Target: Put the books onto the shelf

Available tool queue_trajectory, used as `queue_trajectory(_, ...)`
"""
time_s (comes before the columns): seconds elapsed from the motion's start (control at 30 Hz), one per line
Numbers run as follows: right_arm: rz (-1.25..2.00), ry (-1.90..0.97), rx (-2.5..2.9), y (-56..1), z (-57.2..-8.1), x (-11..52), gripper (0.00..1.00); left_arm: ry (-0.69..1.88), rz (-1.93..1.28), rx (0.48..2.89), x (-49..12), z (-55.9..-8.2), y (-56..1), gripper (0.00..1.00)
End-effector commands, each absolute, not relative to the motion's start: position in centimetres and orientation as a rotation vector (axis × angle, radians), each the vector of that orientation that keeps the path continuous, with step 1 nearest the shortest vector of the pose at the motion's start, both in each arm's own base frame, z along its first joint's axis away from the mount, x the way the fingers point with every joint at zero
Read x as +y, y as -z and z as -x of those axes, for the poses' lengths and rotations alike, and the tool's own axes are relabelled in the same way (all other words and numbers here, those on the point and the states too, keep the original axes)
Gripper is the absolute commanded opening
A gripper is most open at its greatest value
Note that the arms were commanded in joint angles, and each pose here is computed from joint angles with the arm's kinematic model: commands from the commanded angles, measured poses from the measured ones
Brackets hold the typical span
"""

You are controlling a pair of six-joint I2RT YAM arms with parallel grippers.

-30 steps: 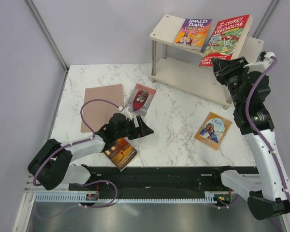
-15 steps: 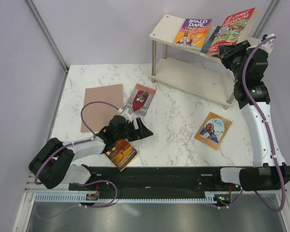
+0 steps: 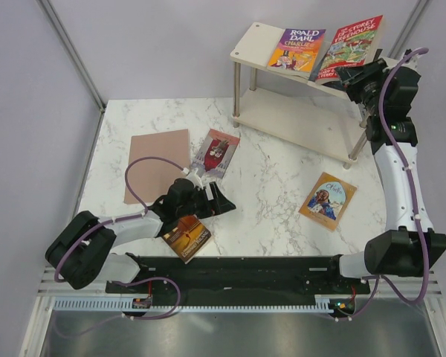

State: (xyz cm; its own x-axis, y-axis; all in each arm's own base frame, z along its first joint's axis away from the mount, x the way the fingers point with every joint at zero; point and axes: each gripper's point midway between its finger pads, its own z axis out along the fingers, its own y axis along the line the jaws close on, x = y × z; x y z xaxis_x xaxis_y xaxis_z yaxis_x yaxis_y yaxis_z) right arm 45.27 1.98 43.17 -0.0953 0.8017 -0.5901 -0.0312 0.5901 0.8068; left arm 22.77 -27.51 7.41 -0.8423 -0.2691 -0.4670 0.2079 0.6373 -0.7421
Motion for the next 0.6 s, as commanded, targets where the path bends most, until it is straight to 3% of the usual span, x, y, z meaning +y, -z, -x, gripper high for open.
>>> queue_trajectory(0.0, -0.604, -0.88, 1.407, -47.4, -45.0, 2.8, 0.0, 1.157, 0.011, 2.257, -28.0, -23.1, -8.1, 0.92)
queue_trajectory(0.57, -0.728, -0.872, 1.377, -45.0, -45.0, 1.6, 0.02, 1.167, -0.007, 2.251, -28.2, -23.0, -8.1, 0.91)
